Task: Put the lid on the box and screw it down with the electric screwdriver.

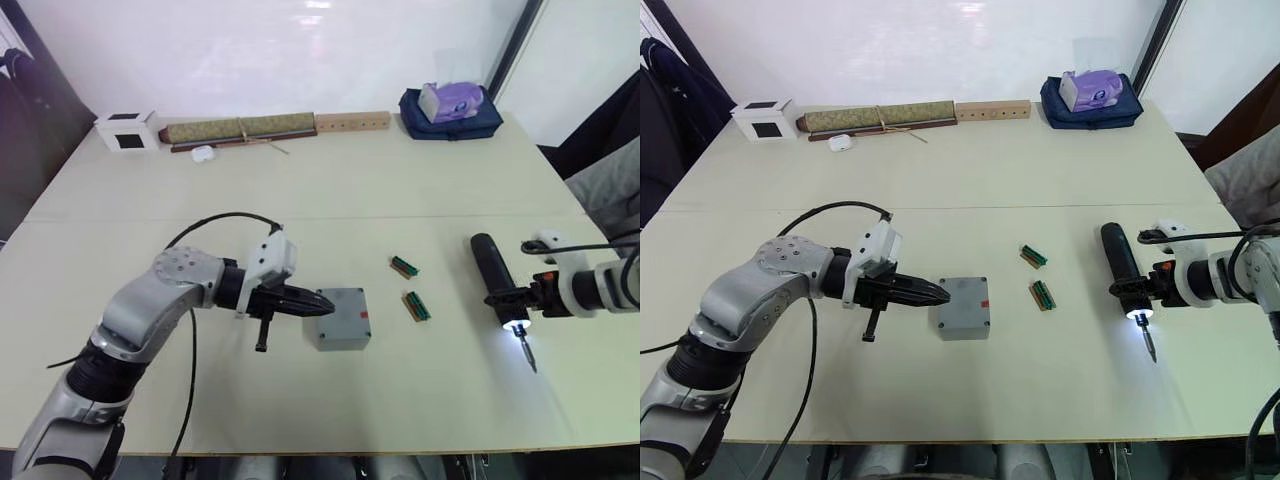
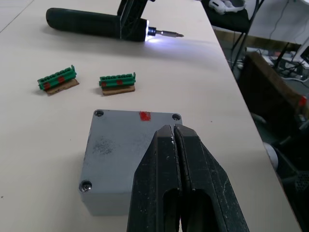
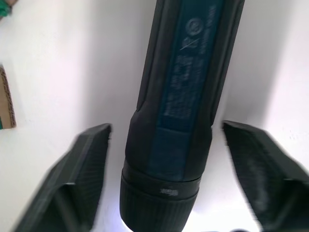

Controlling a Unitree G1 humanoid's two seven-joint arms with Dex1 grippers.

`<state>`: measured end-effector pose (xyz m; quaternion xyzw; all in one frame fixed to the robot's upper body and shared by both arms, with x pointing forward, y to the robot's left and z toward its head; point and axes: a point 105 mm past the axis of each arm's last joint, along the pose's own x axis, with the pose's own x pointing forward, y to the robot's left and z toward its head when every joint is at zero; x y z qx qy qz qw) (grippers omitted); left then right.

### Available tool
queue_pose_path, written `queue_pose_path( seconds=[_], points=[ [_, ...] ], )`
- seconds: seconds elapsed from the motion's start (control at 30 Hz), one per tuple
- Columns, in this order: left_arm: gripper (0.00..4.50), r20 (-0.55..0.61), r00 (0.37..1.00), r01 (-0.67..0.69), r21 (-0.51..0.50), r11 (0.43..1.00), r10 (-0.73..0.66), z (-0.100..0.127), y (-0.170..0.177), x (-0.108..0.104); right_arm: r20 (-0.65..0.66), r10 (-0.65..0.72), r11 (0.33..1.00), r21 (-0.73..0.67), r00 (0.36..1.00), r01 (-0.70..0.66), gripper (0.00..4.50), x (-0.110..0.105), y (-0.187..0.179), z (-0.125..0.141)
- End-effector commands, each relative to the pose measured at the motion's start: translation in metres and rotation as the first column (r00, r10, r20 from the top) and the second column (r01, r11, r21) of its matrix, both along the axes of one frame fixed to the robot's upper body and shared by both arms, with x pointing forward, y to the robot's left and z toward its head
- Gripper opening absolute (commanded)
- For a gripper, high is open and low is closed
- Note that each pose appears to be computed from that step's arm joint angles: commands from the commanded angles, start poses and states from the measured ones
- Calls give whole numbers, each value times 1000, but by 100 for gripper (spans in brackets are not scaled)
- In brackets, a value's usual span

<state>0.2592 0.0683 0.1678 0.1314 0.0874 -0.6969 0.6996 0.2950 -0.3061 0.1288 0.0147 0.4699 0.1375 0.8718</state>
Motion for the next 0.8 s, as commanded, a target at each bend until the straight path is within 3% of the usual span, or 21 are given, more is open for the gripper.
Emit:
queue_pose_path(
  seconds=[0.03,0.1,0.17,0.27,0.37,0.47,0.7,0.8],
  points=[
    [0,57,998,-27,-15,1000,28,10,4,8,43,22,997,-79,999,-18,446,2,-6,6],
    [0,56,998,-31,-14,999,32,10,6,10,88,19,996,-91,996,-11,446,6,-7,14],
    [0,41,996,-78,-28,997,79,13,13,16,225,60,987,-157,973,-25,446,18,-10,40],
    [0,-8,987,-161,-72,984,160,19,23,21,448,156,985,-140,880,-103,446,29,10,81],
    [0,-81,964,-260,-70,963,255,20,44,18,599,270,958,-94,754,-269,446,12,51,99],
    [0,-149,937,-323,-13,946,317,9,63,7,644,282,928,6,712,-374,446,-14,77,90],
    [0,-290,877,-363,123,924,383,-21,91,-28,502,372,828,200,781,-523,446,-80,113,38],
    [0,-327,865,-349,155,924,382,-33,91,-42,401,411,818,234,819,-525,446,-97,112,16]
  ],
)
